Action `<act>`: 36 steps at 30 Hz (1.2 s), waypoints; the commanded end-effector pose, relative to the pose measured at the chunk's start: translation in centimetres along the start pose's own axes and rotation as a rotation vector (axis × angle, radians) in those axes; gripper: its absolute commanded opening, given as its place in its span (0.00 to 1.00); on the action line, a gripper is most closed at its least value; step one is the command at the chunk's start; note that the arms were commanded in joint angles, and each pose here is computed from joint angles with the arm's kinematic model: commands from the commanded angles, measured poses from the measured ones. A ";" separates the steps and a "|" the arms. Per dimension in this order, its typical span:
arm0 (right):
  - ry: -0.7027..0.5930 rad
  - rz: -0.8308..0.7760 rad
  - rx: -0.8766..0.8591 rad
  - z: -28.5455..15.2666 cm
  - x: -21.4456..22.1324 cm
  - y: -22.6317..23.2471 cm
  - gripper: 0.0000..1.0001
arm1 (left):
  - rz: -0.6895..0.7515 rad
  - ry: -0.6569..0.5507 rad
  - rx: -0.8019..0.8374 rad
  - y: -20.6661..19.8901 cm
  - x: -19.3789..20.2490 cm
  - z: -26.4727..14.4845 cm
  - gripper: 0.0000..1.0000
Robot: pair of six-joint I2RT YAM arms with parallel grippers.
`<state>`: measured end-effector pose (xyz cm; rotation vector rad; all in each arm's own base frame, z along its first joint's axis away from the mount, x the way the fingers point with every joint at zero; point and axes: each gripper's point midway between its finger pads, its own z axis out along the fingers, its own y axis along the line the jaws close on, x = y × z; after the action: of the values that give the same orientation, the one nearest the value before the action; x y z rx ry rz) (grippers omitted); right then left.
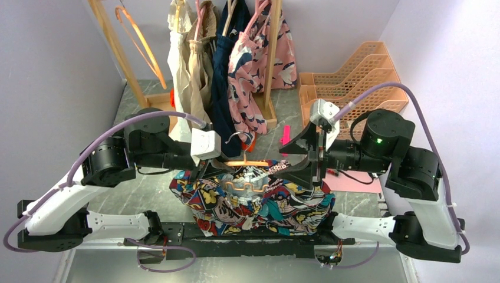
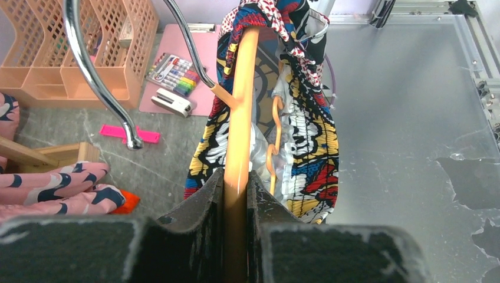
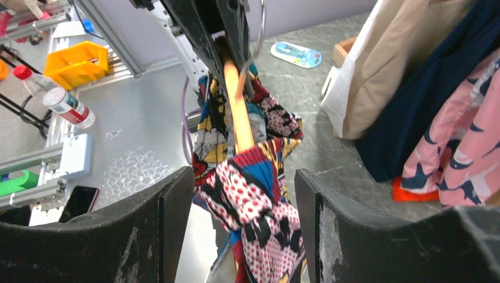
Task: Place the shorts on the hanger
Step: Hang the shorts on the hanger.
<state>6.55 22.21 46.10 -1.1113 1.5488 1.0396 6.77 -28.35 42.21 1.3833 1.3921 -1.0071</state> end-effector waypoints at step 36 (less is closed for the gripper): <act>-0.020 0.102 -0.245 6.1 -0.1 2.5 0.00 | 0.084 -0.118 -0.023 1.0 -2.5 1.0 0.20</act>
<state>6.37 29.00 44.12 -1.1748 1.5789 1.3004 6.81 -29.37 41.51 1.4264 1.3400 -1.0051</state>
